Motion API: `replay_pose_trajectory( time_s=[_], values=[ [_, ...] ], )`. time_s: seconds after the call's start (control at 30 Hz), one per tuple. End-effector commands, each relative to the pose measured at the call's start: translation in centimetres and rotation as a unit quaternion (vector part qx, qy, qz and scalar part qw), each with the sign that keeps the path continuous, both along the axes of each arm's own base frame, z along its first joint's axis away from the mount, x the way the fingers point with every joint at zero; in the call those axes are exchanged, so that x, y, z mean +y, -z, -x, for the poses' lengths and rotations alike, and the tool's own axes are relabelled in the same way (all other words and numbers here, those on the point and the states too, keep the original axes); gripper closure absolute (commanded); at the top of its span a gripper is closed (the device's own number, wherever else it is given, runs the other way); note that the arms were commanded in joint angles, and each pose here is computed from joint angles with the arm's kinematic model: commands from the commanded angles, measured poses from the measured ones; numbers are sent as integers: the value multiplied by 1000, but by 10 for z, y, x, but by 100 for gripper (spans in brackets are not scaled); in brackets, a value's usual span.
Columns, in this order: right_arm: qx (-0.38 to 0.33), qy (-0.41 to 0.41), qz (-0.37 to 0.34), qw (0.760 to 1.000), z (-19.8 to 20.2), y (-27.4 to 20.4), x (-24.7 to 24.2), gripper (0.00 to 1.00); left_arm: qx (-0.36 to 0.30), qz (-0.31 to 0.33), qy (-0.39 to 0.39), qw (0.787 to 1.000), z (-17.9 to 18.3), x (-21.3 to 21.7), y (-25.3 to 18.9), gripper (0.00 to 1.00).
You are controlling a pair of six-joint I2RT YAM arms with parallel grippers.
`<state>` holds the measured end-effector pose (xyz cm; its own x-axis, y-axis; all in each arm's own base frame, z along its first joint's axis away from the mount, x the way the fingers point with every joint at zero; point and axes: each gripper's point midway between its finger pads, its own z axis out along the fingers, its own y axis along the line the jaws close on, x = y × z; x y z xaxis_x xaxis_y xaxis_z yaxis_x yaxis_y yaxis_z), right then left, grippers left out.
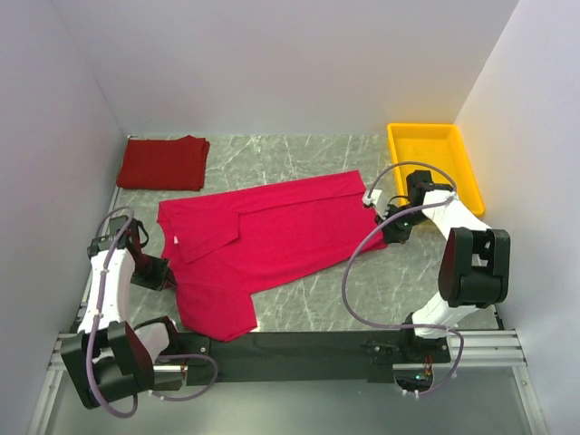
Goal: Fold and stack the t-shirts
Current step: Fold the tshirt
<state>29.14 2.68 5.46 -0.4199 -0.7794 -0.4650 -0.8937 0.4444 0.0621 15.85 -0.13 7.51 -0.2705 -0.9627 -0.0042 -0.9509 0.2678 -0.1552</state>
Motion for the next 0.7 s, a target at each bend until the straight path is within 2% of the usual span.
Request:
replay_pose_trajectory(
  time_s=[0.0,0.33,0.53,0.67],
  values=[
    [-28,11,0,1000,-17,-10,-3,100,1,9,-25,1000,4,-2,-5,99],
    [-10,43,34,998,-30,8,-19,100,-27,4,-61,998,-12,12,-25,99],
    [14,7,35,999,-16,16,-19,100,-54,14,-84,995,-15,14,-33,99],
    [18,-5,26,1000,-10,17,-15,100,-48,30,-87,995,-12,8,-21,99]
  ],
)
